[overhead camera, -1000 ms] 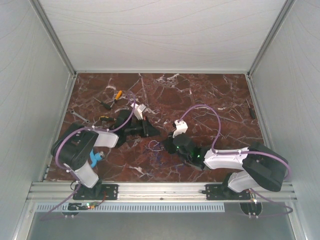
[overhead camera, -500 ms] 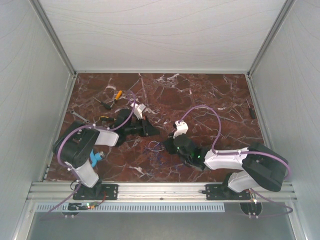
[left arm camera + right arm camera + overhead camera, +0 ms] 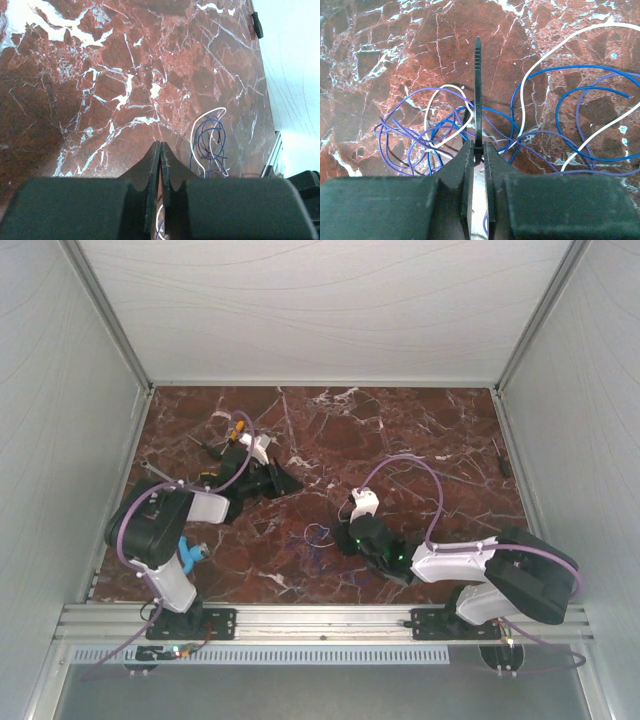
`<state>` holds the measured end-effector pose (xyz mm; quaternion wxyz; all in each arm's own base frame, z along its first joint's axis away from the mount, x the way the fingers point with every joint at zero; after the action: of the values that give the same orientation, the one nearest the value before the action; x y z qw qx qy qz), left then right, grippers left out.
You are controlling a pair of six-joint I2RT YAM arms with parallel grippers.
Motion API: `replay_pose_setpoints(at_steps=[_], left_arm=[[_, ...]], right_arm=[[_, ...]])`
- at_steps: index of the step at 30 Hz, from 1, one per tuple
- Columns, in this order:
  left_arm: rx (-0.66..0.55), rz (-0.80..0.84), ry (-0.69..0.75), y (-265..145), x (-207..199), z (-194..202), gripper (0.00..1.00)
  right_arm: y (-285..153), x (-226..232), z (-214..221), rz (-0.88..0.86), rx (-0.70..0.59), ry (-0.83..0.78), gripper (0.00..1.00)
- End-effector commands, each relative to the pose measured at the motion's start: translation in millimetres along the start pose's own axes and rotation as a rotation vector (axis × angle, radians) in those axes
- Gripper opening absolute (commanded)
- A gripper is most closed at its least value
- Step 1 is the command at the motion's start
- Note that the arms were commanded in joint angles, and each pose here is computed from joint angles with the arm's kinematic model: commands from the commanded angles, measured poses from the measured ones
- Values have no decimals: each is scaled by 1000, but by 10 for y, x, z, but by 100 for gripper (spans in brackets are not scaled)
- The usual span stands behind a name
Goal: Zip-tie the wires
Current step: Tie the cable at the center of the board.
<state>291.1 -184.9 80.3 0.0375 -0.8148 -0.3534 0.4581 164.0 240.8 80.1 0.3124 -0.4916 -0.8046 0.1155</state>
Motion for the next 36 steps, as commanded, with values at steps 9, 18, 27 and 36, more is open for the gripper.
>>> replay_pose_setpoints(at_steps=[9, 18, 27, 36], left_arm=[[-42, 166, 95, -66, -313, -23, 44], [32, 274, 96, -61, -564, 217, 51], [66, 309, 80, 60, -690, 315, 49], [102, 325, 72, 174, -741, 378, 37]], right_arm=[[0, 29, -65, 16, -22, -17, 0], [58, 107, -137, 9, -33, -33, 0], [77, 151, -192, 5, -45, -42, 0], [93, 176, -222, 3, -51, -52, 0]])
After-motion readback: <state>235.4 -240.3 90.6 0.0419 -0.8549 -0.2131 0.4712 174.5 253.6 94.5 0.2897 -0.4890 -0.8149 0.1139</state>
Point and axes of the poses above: each gripper's point midway between its finger pads, its own y axis out along the fingers, its own x axis along the line the jaws close on, z = x × y, the point moved 7 cm from there along -y, back along the fingers, and after that the axes turned 4 degrees about y, right-handed, at the moved point
